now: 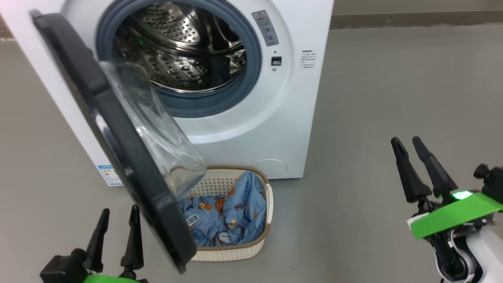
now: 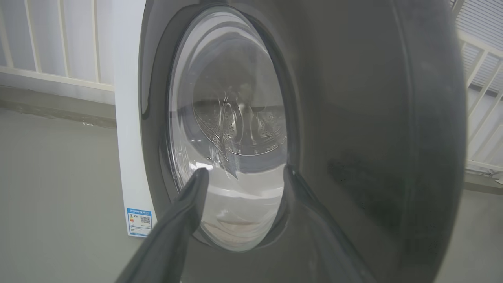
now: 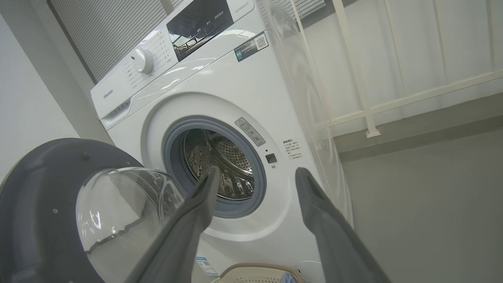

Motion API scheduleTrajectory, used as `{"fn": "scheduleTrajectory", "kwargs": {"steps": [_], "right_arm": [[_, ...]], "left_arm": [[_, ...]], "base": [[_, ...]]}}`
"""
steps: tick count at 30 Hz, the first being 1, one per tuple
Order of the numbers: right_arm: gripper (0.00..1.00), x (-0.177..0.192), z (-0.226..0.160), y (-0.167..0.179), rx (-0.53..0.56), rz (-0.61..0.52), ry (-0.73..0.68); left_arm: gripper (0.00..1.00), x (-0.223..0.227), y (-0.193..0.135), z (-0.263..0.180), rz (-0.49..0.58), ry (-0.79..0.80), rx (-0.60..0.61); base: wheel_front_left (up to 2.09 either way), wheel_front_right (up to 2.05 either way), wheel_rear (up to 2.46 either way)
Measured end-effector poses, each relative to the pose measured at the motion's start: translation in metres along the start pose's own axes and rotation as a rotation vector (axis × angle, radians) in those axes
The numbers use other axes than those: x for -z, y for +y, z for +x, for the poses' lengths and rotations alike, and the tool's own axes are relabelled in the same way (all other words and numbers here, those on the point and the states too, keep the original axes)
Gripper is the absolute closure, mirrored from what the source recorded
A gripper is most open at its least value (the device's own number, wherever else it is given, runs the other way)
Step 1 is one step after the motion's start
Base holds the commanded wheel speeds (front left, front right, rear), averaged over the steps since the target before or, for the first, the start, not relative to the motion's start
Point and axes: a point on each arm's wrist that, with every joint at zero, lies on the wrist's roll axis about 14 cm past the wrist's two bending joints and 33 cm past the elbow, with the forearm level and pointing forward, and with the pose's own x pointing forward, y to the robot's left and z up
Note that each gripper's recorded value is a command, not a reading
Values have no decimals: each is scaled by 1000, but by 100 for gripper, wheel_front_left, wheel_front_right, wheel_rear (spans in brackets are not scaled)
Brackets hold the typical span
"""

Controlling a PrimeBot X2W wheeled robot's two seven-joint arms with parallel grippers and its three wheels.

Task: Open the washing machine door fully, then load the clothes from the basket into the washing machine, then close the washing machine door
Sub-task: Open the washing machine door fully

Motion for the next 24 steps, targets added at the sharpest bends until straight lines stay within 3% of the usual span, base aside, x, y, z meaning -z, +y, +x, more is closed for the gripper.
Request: {"fn": "scheduleTrajectory", "kwargs": {"steps": [4, 14, 24], "right_arm": [[0, 5, -14, -18, 51, -103, 11], [0, 28, -37, -30, 105, -227, 71], [0, 41, -49, -48, 165, -263, 113]], "left_arm": [[0, 2, -5, 3, -6, 5, 9], [0, 7, -10, 6, -7, 17, 22], [0, 4, -6, 4, -5, 11, 12]], "base": [[0, 0, 0], [0, 0, 0], [0, 0, 0]]}}
